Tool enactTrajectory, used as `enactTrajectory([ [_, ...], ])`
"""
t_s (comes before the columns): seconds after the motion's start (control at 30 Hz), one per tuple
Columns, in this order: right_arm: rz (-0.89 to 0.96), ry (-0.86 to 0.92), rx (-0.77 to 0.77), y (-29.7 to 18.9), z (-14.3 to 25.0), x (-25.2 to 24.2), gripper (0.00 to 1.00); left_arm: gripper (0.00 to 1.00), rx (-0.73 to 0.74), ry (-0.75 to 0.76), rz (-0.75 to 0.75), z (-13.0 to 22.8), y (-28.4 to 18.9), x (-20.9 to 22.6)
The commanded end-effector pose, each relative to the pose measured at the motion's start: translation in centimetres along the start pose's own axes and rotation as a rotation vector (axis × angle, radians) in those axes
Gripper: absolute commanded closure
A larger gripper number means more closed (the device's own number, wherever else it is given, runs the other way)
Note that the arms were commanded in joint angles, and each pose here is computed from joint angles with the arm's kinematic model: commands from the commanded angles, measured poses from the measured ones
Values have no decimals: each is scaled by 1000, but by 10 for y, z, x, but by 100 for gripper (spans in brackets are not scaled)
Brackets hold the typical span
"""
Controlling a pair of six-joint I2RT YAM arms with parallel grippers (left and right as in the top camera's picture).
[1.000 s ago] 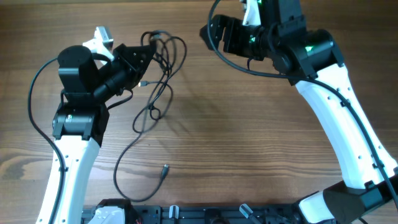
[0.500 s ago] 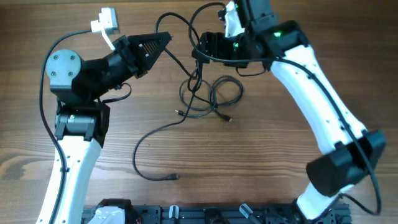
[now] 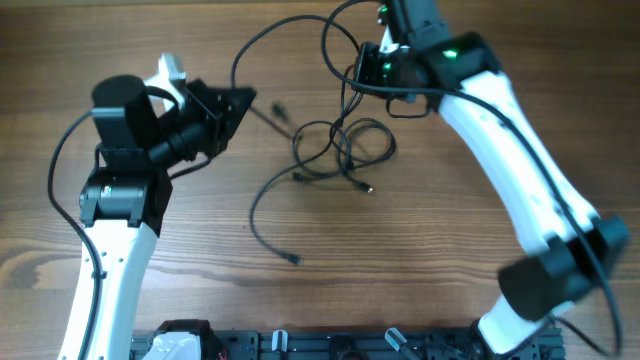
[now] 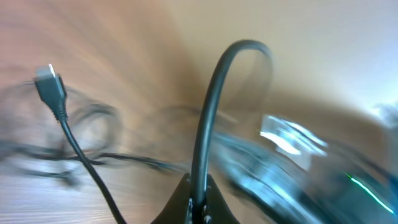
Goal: Untangle cables
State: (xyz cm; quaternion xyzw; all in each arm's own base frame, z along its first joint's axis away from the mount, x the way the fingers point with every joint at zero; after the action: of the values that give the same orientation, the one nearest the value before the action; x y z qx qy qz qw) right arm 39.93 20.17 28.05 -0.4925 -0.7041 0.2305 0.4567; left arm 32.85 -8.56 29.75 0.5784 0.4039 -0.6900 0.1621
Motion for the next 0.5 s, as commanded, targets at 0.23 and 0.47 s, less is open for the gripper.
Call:
enactTrajectory([
  [0.23,-204,-24,-234,-121,-11,40,96,92,-483,-51,-473,-49,-33,80],
  [0.47,-436,-111,-176,-122,-8,73,96,59,-198,132,-347,-23,-8,62],
])
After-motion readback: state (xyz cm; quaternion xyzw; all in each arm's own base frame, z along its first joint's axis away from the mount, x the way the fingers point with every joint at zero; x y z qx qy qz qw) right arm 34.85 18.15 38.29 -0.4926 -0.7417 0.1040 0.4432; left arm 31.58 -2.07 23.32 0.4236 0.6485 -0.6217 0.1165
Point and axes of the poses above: each gripper's point midway between its finger pads, its own y axis out along the fingers, its own x axis along the line the jaws close on, z = x × y, the point moved 4 cm from there along -y, back along the fingers, and after that the axes turned 5 degrees about -y, right-handed, at the moved point
